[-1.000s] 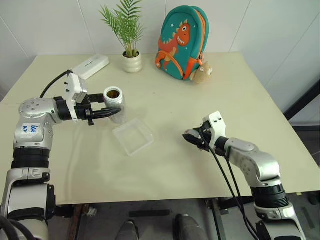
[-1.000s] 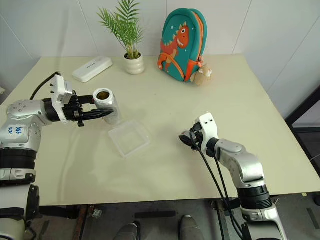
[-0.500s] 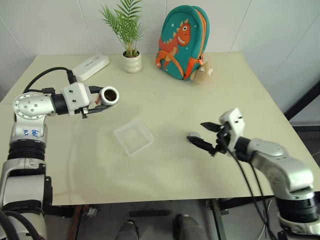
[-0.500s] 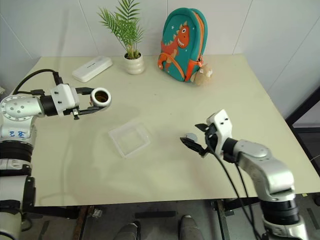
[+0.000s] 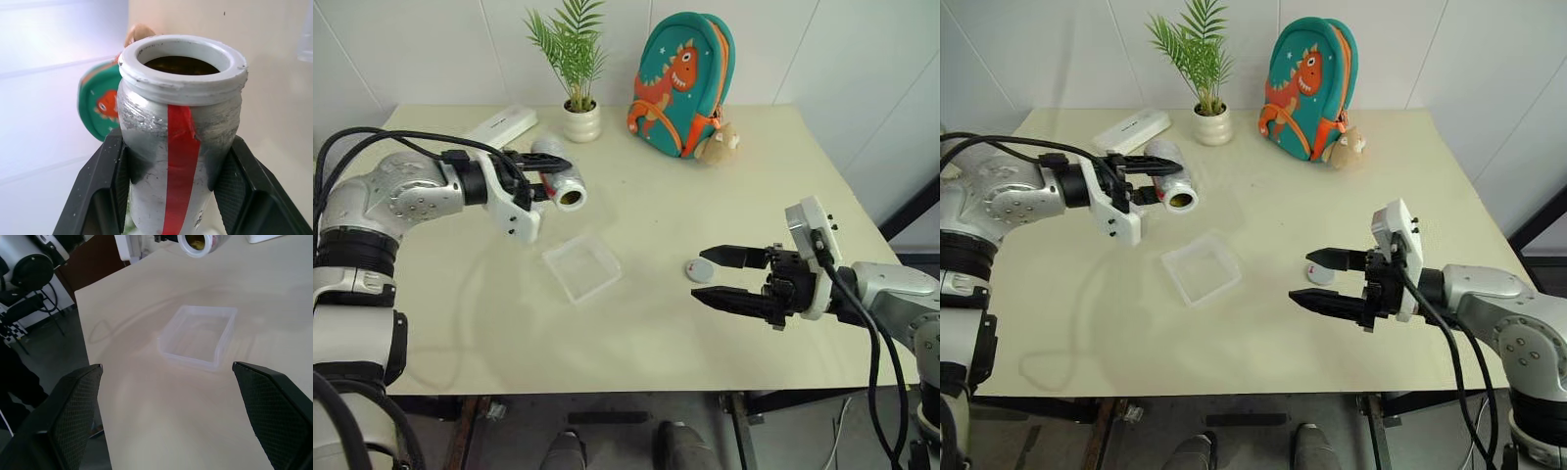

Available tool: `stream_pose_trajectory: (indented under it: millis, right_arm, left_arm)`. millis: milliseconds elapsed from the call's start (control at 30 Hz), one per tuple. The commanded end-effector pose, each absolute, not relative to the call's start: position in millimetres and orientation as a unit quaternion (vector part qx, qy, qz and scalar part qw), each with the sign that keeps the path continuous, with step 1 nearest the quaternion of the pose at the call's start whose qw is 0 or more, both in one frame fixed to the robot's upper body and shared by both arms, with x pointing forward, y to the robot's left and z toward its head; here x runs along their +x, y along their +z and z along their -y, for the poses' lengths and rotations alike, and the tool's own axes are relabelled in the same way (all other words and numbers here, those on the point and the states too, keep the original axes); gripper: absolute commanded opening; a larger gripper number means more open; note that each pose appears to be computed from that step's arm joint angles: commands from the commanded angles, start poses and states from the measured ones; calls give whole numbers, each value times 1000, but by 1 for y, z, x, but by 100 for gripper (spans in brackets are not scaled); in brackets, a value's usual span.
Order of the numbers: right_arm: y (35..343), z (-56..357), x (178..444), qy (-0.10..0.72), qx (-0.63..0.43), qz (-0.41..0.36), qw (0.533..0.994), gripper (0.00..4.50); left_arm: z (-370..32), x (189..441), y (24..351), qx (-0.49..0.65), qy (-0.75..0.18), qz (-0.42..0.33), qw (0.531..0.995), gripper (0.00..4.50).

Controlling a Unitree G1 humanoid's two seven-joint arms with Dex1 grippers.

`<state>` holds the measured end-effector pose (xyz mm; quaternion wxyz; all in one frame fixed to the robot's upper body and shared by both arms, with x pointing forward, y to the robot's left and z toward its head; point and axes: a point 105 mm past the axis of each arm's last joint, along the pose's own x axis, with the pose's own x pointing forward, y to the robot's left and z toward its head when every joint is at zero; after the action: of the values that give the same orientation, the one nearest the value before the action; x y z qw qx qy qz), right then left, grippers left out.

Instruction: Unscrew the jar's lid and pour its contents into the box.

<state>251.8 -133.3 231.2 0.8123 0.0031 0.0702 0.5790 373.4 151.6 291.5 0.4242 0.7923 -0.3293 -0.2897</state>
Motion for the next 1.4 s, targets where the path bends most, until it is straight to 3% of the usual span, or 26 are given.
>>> stream_pose_trajectory:
  millis: [33,467,800,1100,1400]
  right_arm:
    - [248,141,246,596,-7,-24,803,447]
    - [250,147,268,557,-29,2,830,447]
    - [252,137,275,563,-33,9,826,447]
    - [252,129,282,573,-40,10,819,447]
    - [256,125,288,584,-51,11,810,447]
  left_arm:
    - [-148,370,308,820,-242,369,365,194]
    - [-140,367,265,856,-190,453,164,194]
    - [-127,366,268,848,-83,516,88,194]
    - [-121,360,263,828,-45,557,42,194]
    - [-125,359,251,818,-50,572,30,194]
